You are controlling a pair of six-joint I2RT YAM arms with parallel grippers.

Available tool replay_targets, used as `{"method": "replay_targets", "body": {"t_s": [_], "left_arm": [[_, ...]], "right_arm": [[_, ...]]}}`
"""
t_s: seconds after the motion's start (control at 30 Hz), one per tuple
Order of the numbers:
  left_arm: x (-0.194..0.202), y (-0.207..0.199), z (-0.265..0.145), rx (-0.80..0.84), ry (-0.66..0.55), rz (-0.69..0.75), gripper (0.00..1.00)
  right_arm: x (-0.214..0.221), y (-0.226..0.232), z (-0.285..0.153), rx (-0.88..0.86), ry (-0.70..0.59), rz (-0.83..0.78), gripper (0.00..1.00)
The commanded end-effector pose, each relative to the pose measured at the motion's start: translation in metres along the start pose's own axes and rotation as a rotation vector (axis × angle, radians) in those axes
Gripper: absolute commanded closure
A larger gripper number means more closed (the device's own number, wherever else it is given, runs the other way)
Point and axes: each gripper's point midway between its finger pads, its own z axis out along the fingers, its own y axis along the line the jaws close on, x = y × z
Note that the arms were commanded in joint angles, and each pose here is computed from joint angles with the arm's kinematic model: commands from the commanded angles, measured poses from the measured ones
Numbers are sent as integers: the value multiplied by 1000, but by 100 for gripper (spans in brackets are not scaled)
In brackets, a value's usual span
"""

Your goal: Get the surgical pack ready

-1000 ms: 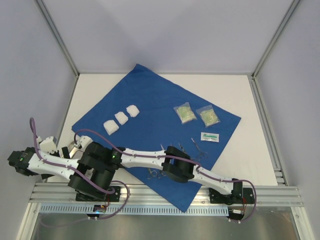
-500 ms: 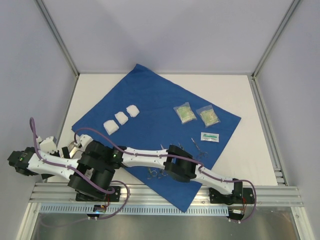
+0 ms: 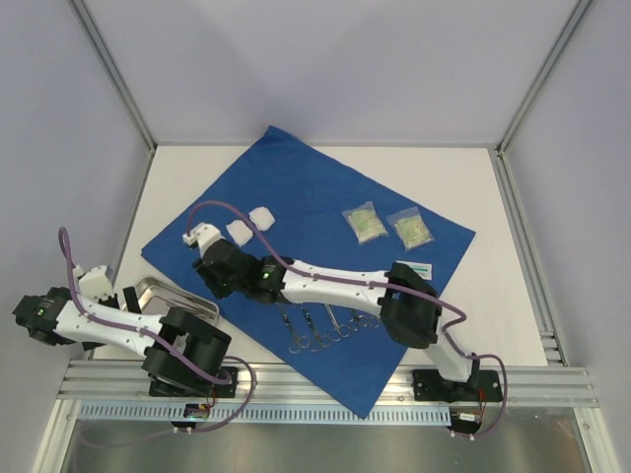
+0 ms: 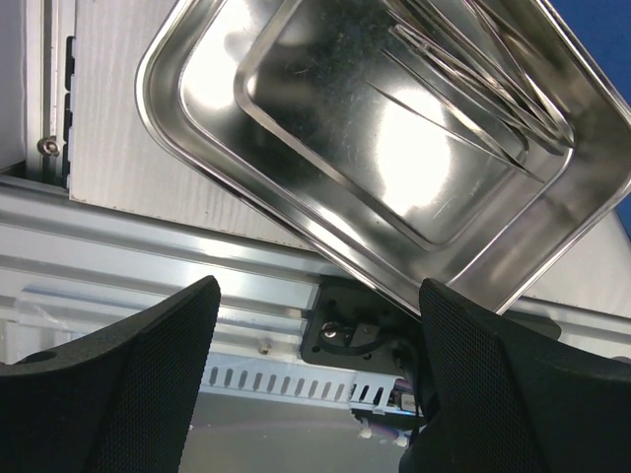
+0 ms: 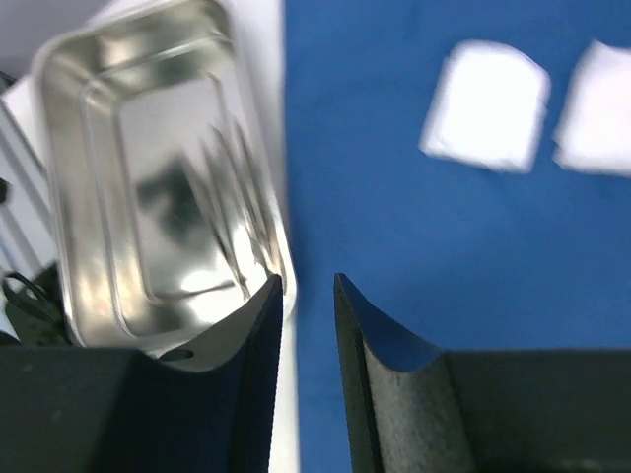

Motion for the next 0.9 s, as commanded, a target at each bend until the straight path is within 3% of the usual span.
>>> {"method": "replay_targets", "body": {"t_s": [0.0, 0.2, 0.37, 0.87], "left_arm": [[-8, -7, -9, 19, -40, 47, 9], [-4, -8, -10, 11, -26, 80, 9], [-1, -10, -11, 11, -23, 106, 9], [6, -18, -12, 6, -20, 139, 9]], "right_arm": [[-8, -27, -49, 59, 0, 70, 71], [68, -65, -115, 153, 181, 52, 71], [136, -75, -141, 151, 343, 96, 60], [187, -80, -117, 192, 499, 105, 58]]}}
